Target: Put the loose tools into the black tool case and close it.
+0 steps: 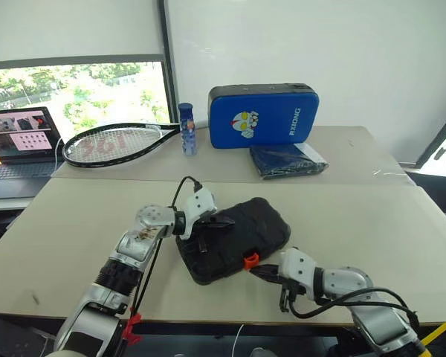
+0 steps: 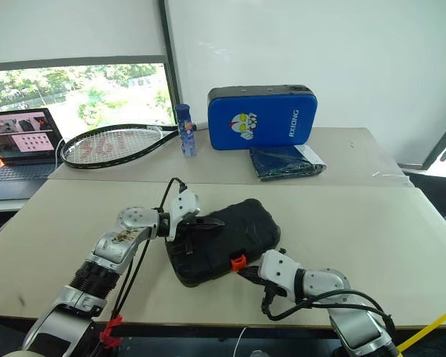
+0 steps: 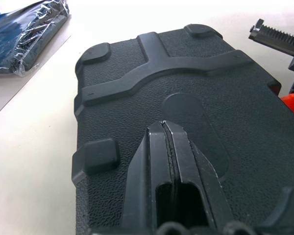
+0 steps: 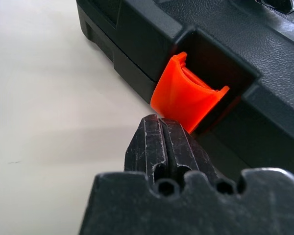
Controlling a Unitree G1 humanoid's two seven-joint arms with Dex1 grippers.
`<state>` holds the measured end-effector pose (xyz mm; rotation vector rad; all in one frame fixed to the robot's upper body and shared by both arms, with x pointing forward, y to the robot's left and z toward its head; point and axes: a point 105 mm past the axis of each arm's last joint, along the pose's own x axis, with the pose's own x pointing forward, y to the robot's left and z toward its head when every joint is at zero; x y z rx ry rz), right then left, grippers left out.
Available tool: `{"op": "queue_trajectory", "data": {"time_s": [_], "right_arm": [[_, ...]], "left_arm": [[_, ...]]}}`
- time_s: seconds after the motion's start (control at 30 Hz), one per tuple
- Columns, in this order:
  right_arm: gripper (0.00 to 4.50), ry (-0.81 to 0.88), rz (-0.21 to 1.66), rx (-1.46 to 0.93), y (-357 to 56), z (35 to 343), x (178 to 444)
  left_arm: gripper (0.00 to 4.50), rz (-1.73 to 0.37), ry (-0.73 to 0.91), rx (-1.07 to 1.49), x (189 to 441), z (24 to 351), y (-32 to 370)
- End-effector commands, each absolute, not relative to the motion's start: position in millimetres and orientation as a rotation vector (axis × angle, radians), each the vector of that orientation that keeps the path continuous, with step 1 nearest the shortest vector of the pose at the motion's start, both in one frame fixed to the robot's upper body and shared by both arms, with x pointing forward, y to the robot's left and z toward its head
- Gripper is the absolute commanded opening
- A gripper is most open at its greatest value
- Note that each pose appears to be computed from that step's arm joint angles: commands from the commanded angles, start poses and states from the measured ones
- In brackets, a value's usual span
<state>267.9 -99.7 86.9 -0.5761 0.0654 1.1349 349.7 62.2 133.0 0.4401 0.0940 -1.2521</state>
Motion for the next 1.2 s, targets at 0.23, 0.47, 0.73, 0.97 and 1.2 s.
{"op": "queue_trajectory", "data": {"time_s": [0.23, 0.47, 0.73, 0.97, 1.2], "right_arm": [[0.0, -0.051, 1.07, -0.583, -87.0, 112.9, 289.1], [0.0, -0.051, 1.071, -0.583, -98.1, 120.8, 285.7], [0.0, -0.02, 1.128, -0.586, -101.9, 118.3, 269.2], [0.0, -0.024, 1.114, -0.588, -97.0, 116.2, 277.0], [0.0, 0.007, 1.116, -0.603, -93.0, 107.9, 283.1]], "left_arm": [[0.04, -1.303, 0.341, 0.435, 334.2, 75.8, 66.7], [0.04, -1.287, 0.36, 0.426, 333.6, 69.8, 70.7], [0.04, -1.276, 0.343, 0.428, 337.5, 72.2, 69.5], [0.04, -1.268, 0.337, 0.428, 340.5, 73.7, 68.1], [0.04, -1.259, 0.341, 0.423, 341.7, 74.2, 69.4]]}}
